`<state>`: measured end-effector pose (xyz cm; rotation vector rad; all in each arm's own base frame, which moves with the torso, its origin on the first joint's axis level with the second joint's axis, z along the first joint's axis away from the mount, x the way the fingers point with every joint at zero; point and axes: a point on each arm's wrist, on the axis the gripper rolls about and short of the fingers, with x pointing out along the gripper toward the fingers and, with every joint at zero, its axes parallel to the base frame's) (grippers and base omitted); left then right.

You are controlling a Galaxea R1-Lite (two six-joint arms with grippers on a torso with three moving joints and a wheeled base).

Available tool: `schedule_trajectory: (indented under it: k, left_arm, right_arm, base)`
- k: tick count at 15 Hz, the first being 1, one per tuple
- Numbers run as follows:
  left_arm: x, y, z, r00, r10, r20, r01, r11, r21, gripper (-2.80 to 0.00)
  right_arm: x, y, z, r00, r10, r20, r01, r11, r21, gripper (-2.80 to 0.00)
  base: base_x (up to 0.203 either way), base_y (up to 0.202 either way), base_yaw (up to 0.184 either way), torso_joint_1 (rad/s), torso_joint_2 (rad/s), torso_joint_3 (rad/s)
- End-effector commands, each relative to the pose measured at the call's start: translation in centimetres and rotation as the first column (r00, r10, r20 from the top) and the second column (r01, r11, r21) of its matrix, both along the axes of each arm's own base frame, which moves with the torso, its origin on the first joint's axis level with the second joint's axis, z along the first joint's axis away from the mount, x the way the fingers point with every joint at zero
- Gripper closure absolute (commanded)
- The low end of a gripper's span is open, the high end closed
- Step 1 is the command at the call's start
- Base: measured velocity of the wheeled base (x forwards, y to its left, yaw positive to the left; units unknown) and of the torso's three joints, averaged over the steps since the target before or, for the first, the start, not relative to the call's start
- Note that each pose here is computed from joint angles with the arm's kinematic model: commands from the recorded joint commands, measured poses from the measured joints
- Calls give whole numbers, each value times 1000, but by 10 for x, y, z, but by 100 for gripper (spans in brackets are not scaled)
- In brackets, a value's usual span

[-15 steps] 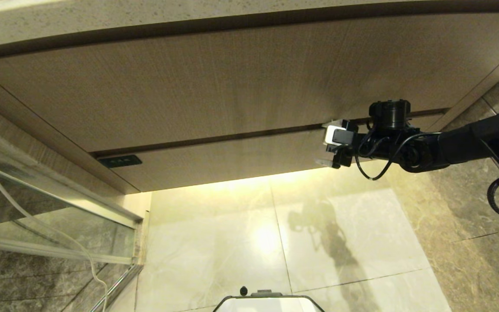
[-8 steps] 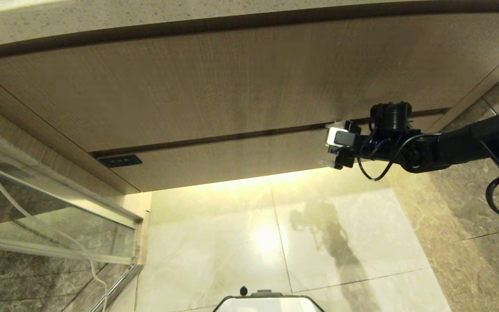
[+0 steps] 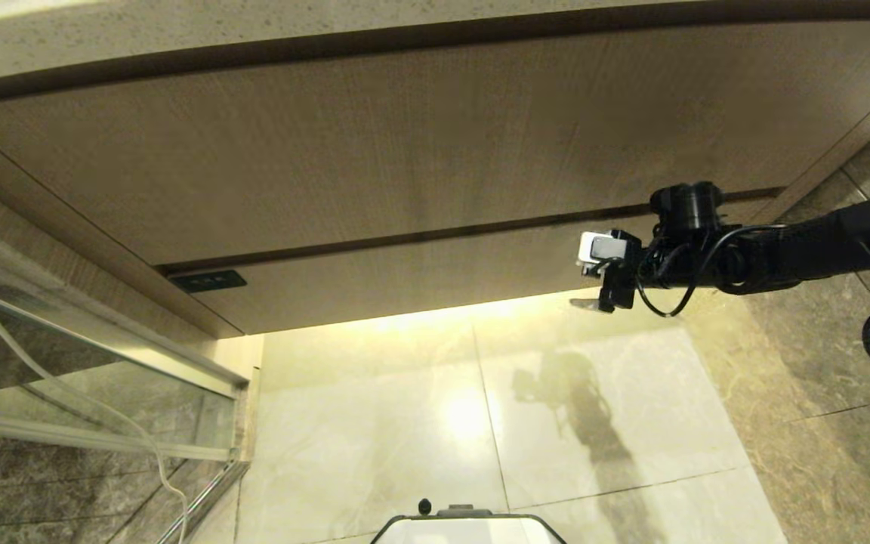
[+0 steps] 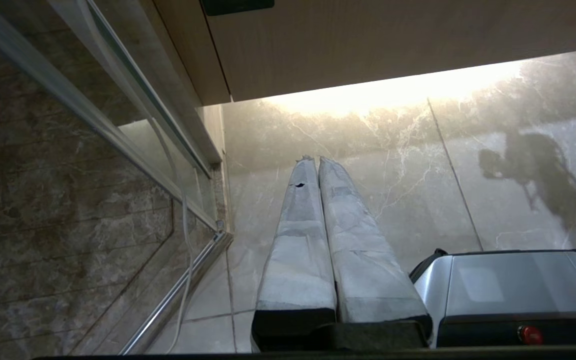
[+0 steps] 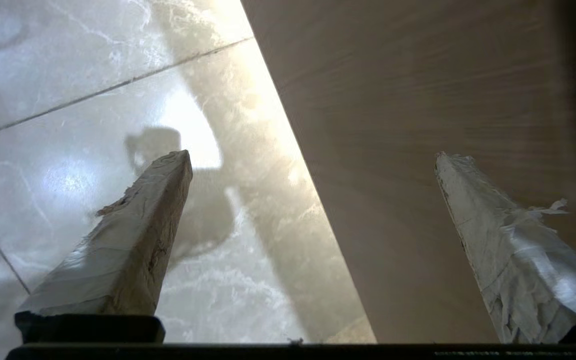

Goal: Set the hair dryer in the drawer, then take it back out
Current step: Pull open the drawer

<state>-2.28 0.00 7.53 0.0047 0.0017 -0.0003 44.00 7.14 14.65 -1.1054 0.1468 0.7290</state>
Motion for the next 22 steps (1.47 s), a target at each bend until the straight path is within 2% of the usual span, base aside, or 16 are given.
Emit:
schedule_trajectory:
  k: [1,6,10,22]
  left_arm:
    - [0,0,0,1000,0,-1,0,1000,0,0]
    - [0,0,0,1000,0,0,0,1000,0,0]
    - [0,0,0,1000,0,-1,0,1000,0,0]
    - [0,0,0,1000,0,-1,0,1000,0,0]
  right_arm:
    - [-8,-1,7,1000,5,-9,-5,1000,-6,-280]
    - [-15,-2,19,999,23,35,-23,1000,3,-280]
    - [-17,-1,21,986,118,121,-121,992,20,-280]
    - [4,1,9,974,121,190,-128,991,24,-280]
  base:
    - [0,0,0,0,0,0]
    - [0,0,0,0,0,0]
    - [0,0,0,0,0,0]
    - [0,0,0,0,0,0]
